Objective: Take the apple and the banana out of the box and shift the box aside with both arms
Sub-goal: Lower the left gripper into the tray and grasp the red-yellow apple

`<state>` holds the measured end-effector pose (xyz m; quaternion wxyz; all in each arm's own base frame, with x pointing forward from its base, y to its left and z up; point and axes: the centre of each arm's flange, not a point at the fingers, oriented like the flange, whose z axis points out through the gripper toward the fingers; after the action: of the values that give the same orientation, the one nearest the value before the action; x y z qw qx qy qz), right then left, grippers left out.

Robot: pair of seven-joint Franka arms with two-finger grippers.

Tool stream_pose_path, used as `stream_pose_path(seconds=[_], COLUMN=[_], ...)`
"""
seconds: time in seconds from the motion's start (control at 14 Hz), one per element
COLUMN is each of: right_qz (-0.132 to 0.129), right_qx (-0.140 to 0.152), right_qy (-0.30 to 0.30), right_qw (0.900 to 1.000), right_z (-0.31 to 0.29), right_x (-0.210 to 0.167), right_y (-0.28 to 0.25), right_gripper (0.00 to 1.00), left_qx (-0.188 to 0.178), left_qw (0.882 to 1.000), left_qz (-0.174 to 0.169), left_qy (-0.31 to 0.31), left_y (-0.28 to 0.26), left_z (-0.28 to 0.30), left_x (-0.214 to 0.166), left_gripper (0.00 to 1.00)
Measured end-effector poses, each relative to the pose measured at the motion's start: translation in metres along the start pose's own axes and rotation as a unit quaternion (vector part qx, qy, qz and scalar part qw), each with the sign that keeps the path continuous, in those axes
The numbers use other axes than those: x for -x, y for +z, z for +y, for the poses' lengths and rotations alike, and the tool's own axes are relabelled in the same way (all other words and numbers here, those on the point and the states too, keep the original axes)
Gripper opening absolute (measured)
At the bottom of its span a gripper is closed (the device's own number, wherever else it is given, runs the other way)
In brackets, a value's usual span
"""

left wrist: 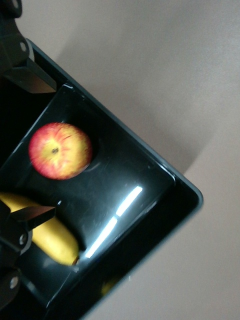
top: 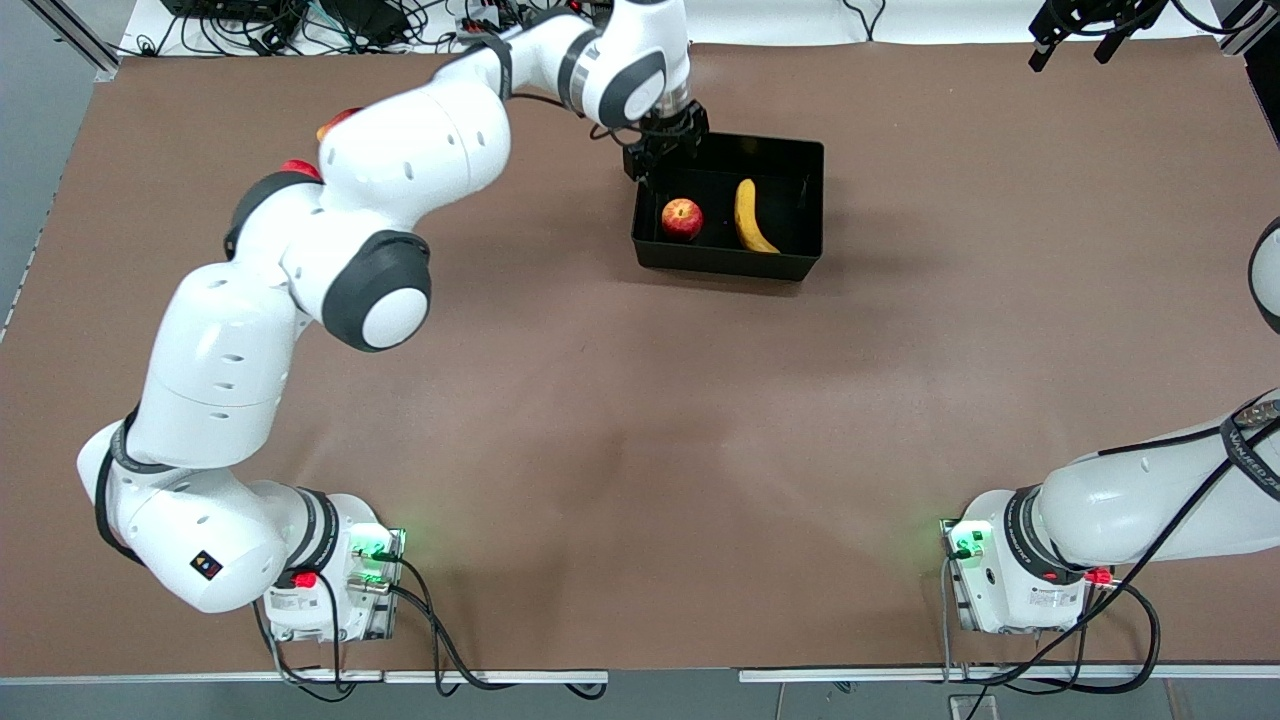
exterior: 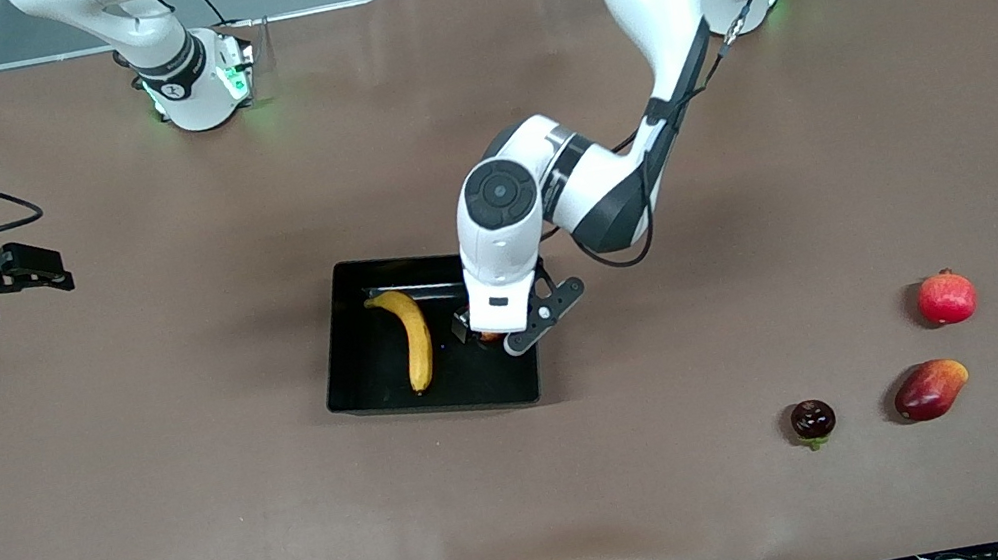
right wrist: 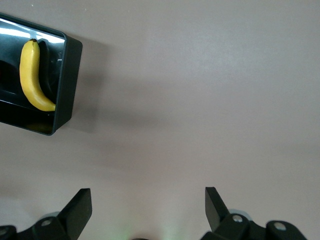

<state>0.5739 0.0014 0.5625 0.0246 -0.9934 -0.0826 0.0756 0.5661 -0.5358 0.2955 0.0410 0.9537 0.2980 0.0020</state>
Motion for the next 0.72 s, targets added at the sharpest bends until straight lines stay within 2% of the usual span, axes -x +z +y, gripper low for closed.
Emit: stream_pose_path(seconds=[0.36, 0.72], right_qz=[0.001, 0.002], right_qx=[-0.023, -0.031], right_qy=[0.082, 0.120], right_qw=[0.996, 0.992], right_z=[0.002, 0.035], right_x=[0.000, 0.007], right_y=[0.001, 0.001], right_gripper=[1.00, 1.00], left_qx=[-0.007, -0.007], left_qw=[1.000, 1.000], left_qz=[0.011, 0.013], left_qy=[0.011, 0.012], left_y=[0.023, 0.046], left_z=[0.005, 0.006], left_x=[0.017, 0.018], left_gripper=[1.00, 1.00])
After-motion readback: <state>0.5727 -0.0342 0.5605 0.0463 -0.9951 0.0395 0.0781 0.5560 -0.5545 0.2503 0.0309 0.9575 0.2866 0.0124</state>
